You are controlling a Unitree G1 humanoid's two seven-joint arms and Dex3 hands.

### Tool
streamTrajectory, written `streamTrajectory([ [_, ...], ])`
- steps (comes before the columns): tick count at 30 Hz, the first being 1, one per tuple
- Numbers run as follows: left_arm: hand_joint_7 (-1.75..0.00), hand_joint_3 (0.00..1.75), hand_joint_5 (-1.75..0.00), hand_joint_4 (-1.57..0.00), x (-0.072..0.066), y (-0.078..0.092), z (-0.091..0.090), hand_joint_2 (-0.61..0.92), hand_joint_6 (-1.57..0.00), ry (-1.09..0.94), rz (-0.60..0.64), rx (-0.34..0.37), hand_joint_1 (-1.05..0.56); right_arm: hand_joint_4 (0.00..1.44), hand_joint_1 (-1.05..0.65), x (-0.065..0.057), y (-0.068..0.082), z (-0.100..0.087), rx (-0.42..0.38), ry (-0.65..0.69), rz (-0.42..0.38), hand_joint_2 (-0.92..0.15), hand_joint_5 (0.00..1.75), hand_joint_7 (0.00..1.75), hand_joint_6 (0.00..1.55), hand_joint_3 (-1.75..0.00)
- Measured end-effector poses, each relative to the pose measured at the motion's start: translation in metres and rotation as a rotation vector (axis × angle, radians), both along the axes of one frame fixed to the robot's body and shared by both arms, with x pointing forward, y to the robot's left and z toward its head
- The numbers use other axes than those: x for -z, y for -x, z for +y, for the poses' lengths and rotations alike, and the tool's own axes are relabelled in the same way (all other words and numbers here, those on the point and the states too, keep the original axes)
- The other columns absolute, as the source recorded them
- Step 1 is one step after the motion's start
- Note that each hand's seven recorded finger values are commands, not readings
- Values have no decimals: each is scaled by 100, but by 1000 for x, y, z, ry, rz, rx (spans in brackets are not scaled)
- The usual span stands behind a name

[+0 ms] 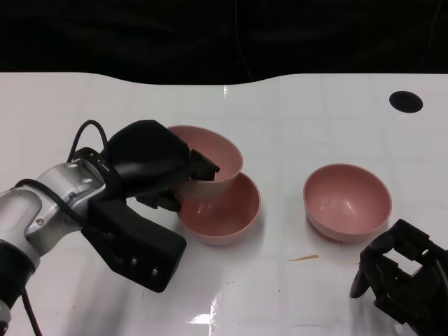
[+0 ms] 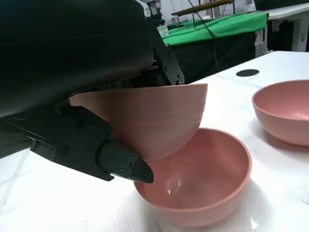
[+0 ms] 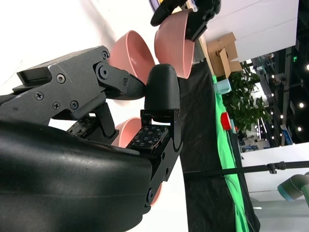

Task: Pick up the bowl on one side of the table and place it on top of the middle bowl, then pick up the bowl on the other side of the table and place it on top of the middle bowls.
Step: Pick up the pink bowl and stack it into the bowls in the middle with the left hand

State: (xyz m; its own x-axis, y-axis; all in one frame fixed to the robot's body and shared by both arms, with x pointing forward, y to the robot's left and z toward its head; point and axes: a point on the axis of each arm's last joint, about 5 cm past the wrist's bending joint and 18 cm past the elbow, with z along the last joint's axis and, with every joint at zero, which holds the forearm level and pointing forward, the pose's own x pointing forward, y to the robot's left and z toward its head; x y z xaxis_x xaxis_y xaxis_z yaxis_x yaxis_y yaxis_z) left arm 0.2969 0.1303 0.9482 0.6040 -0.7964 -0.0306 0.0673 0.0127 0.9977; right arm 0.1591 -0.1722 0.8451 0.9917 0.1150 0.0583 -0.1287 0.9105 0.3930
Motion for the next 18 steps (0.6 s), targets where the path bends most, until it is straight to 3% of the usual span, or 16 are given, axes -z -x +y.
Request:
streamTrajectory([
  [1,-38,15,-70,-112,0,0,-1,92,-111,0,-3,2,-26,91,-12,0,0,0,1,1,1,-69,156,122,84,-73],
  [2,-76,15,-106,-97,1,0,-2,92,-96,0,-9,6,-26,91,-12,0,0,1,2,3,2,-69,156,122,84,-72],
  [3,-101,14,-125,-90,2,0,-3,92,-85,5,-14,11,-26,91,-12,0,0,1,3,5,3,-69,156,122,84,-72],
  [4,-112,21,-128,-86,2,0,-4,92,-80,10,-15,17,-29,91,-11,0,0,1,3,4,4,-70,156,122,84,-72],
  [6,-114,32,-119,-87,3,1,-6,92,-76,8,-11,28,-33,91,-11,0,0,2,3,3,4,-70,156,122,84,-72],
  [8,-93,35,-102,-93,5,2,-7,92,-83,6,-3,39,-33,91,-11,0,0,3,3,0,3,-70,156,121,84,-72],
  [13,-97,22,-113,-89,7,2,-9,92,-82,7,10,51,-27,91,-11,0,0,4,3,-4,3,-71,156,121,85,-71],
  [16,-94,17,-128,-83,8,3,-13,92,-83,11,14,59,-25,91,-12,0,0,4,1,-2,4,-71,156,120,85,-70],
  [18,-71,17,-135,-81,9,3,-15,92,-90,13,17,62,-25,90,-12,0,0,4,1,-2,3,-71,156,119,85,-70],
])
